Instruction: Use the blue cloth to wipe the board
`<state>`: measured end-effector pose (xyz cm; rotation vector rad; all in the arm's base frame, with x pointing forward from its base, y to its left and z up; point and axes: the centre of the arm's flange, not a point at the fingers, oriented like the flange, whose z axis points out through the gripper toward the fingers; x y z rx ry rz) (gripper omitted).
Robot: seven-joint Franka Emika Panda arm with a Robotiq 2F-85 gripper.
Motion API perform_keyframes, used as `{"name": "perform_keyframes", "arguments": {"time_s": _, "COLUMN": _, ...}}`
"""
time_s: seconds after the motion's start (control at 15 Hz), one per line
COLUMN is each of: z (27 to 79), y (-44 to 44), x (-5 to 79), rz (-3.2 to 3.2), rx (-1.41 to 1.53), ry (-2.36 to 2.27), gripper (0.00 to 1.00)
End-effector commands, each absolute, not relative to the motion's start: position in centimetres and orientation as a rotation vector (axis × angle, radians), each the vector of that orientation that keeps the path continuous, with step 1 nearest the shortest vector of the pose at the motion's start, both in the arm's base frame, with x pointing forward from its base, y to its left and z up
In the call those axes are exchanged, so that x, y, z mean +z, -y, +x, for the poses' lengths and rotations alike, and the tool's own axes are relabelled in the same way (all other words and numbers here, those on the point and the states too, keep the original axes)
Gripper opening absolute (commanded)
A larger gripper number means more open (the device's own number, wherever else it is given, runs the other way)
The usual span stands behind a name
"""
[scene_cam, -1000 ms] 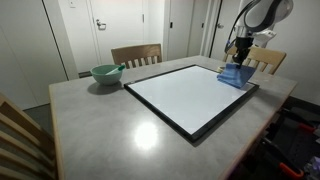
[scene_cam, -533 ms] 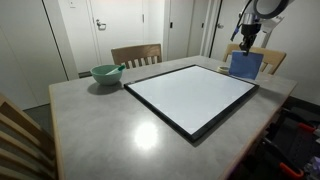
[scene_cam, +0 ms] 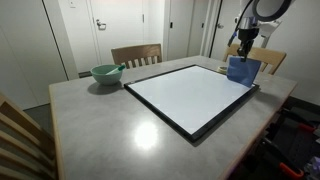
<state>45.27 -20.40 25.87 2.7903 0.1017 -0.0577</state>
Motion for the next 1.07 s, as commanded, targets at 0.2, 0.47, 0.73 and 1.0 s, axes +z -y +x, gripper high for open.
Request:
{"name": "perform_keyframes", "arguments": {"time_s": 0.2, "z": 41.5, "y": 19.1, "x": 22.7, "rz": 2.894, "rx": -0.133, "ry": -0.060, "gripper": 0.01}}
{"name": "perform_keyframes", "arguments": {"time_s": 0.47, "z": 40.4, "y": 18.4, "x": 20.3, "rz": 2.970, "rx": -0.108, "ry": -0.049, "gripper": 0.01}}
{"name": "perform_keyframes", "arguments": {"time_s": 0.73, "z": 40.2, "y": 16.6, "x": 17.1, "rz": 3.062, "rx": -0.051, "ry": -0.058, "gripper": 0.01}}
{"name": "perform_keyframes", "arguments": {"time_s": 1.0, "z": 40.3, "y": 13.7, "x": 14.5, "rz": 3.130, "rx": -0.066, "ry": -0.114, "gripper": 0.01}}
